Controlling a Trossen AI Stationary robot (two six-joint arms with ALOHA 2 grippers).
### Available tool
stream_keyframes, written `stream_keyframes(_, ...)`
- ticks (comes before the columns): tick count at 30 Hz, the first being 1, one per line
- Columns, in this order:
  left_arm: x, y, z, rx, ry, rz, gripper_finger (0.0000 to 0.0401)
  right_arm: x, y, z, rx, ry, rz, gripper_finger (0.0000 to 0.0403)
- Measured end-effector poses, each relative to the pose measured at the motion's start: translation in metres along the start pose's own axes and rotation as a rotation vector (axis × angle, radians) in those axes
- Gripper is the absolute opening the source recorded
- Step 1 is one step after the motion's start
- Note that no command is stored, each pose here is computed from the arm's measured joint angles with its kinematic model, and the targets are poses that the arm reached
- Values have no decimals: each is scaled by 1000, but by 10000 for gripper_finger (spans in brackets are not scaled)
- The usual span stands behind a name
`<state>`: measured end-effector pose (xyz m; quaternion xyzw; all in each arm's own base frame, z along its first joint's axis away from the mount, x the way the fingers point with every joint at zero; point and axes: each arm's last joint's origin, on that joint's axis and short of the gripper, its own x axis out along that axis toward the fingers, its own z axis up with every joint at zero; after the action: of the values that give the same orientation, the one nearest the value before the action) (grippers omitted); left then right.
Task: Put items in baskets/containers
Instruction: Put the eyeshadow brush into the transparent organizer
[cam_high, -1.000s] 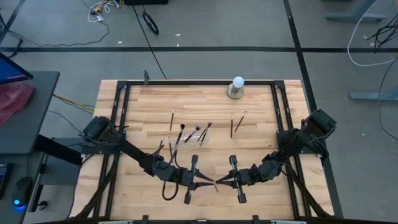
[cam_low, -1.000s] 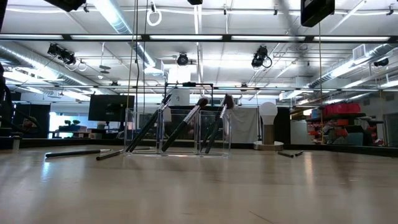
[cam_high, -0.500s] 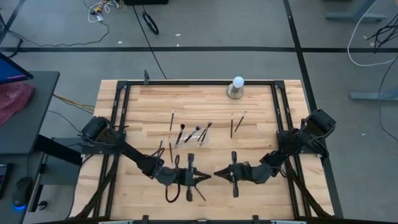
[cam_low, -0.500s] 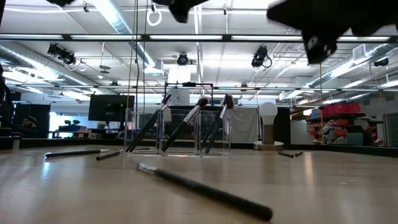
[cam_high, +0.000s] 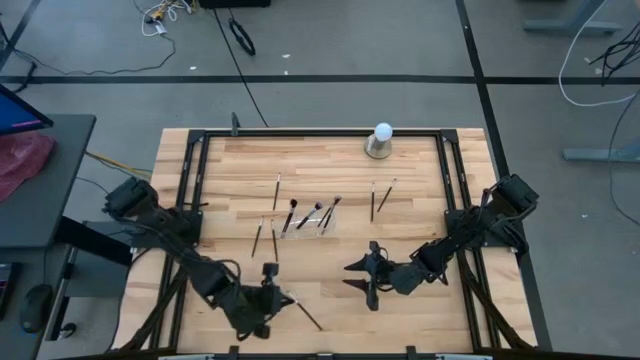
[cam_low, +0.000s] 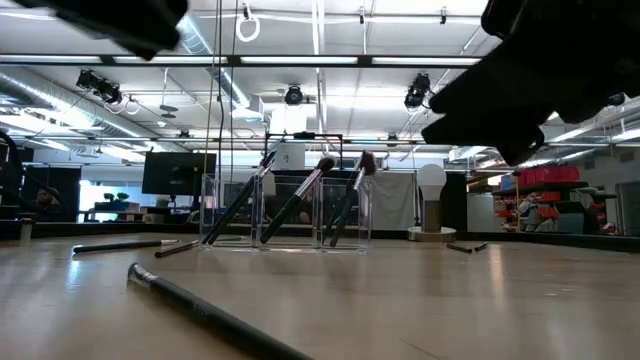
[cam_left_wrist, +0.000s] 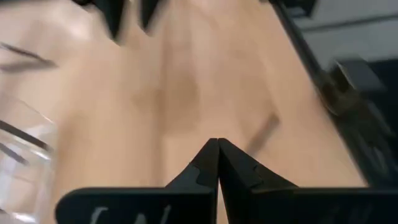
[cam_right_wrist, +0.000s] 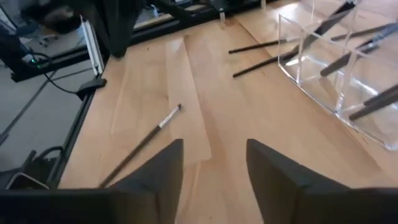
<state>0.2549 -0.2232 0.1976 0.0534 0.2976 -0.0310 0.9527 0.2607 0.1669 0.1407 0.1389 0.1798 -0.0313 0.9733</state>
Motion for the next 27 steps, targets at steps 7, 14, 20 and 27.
stream_keyframes(7,4,-12,-34,-27,7,-29,10,19,15,-2,-88,16,30,205)
stream_keyframes(14,28,-6,-53,-2,-9,8,80,36,29,-12,-128,55,76,194)
stream_keyframes(20,54,2,-61,86,15,-6,187,34,32,-14,-122,50,91,181)
stream_keyframes(27,82,20,-65,143,47,-88,227,34,33,-13,-92,40,96,169)
